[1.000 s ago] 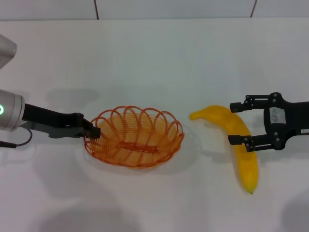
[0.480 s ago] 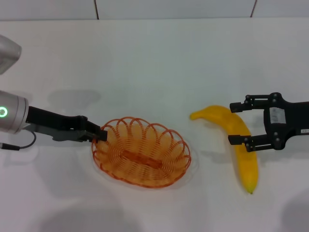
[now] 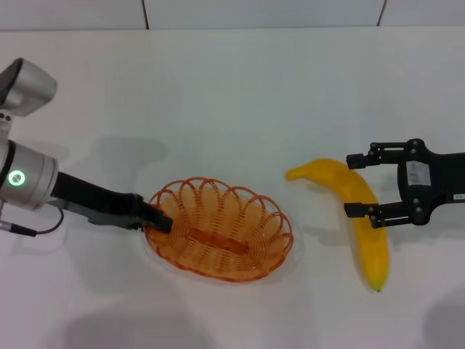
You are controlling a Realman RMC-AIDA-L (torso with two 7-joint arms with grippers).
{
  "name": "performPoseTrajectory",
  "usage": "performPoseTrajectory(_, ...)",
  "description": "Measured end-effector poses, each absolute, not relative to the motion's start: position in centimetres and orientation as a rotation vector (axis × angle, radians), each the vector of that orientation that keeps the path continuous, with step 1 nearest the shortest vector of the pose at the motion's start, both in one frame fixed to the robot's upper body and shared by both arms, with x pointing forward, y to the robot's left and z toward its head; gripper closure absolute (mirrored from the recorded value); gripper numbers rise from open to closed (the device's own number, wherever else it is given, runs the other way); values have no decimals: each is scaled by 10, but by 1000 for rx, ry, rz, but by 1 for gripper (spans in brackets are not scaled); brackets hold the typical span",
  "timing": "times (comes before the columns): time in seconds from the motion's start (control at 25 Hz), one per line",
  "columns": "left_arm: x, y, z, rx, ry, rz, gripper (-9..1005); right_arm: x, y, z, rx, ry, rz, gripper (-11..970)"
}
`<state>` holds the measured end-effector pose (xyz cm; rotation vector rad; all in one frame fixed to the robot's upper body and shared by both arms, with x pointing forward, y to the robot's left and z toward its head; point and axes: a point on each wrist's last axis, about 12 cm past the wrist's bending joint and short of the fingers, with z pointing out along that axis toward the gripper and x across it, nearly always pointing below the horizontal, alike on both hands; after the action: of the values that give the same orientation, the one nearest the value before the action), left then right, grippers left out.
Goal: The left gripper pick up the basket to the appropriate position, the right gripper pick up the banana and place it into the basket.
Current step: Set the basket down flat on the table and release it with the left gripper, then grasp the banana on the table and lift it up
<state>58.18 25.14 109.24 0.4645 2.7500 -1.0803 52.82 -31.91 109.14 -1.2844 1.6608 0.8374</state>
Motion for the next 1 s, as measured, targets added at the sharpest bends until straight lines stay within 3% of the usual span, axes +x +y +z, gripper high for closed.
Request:
performPoseTrajectory(0.44,575,252,1100,686,2677,-1124,548,525,-322,1090,-1275,1669,847,165)
performPoseTrajectory(0.64,565,279,1110,695,2617,-1084,470,523,-324,1093,-1268,1649,863,164)
performPoseTrajectory(0.8,556,303,1122,717,2552,-998,469,522,-330,1097,-1234,1629,859,164)
performPoseTrajectory(1.0,539,322,1133,870,2299,-949,470,522,-332,1098,-1225,1630,856,164)
